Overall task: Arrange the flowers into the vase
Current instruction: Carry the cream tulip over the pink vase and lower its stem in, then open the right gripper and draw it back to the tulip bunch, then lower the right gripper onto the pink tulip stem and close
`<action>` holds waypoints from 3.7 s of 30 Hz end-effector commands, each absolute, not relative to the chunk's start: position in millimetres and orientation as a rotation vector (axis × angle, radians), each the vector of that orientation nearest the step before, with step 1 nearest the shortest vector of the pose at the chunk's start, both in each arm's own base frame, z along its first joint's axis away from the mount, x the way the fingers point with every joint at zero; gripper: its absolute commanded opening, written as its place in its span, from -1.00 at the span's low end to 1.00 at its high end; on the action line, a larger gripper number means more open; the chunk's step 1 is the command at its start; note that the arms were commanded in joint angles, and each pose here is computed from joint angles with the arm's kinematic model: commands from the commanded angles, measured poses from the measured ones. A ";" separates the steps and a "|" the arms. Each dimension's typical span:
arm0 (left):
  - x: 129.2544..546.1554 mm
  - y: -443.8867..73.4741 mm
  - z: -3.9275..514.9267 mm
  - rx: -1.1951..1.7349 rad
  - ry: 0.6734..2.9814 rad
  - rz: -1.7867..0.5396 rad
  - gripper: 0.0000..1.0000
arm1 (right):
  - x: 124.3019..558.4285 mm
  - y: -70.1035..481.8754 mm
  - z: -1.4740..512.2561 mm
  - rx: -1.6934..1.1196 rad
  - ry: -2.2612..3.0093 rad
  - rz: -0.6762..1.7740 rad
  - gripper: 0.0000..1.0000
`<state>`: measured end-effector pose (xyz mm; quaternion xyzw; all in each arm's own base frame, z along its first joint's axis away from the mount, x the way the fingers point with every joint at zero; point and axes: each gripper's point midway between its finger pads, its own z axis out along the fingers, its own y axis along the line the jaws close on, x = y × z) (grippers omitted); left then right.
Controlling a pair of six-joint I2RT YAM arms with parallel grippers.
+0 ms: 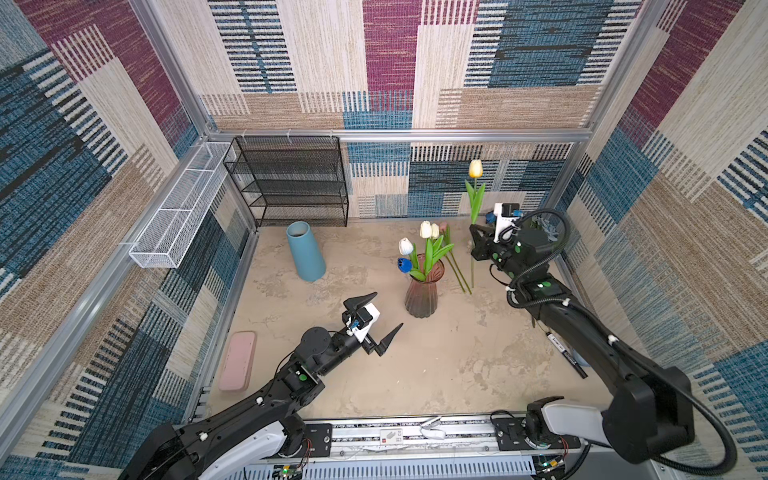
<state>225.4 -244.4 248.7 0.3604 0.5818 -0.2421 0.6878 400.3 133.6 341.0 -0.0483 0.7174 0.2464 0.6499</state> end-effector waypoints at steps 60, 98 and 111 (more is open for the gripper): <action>232.2 -253.3 239.4 0.816 1.333 -0.562 0.98 | 355.7 238.0 318.9 -0.661 1.143 0.748 -0.15; 228.1 -257.0 229.0 0.838 1.357 -0.600 0.98 | 526.3 106.1 76.5 -0.179 2.483 0.322 -0.21; 231.3 -259.3 226.7 0.842 1.365 -0.594 0.99 | 553.5 115.5 39.7 -0.188 2.549 0.254 -0.22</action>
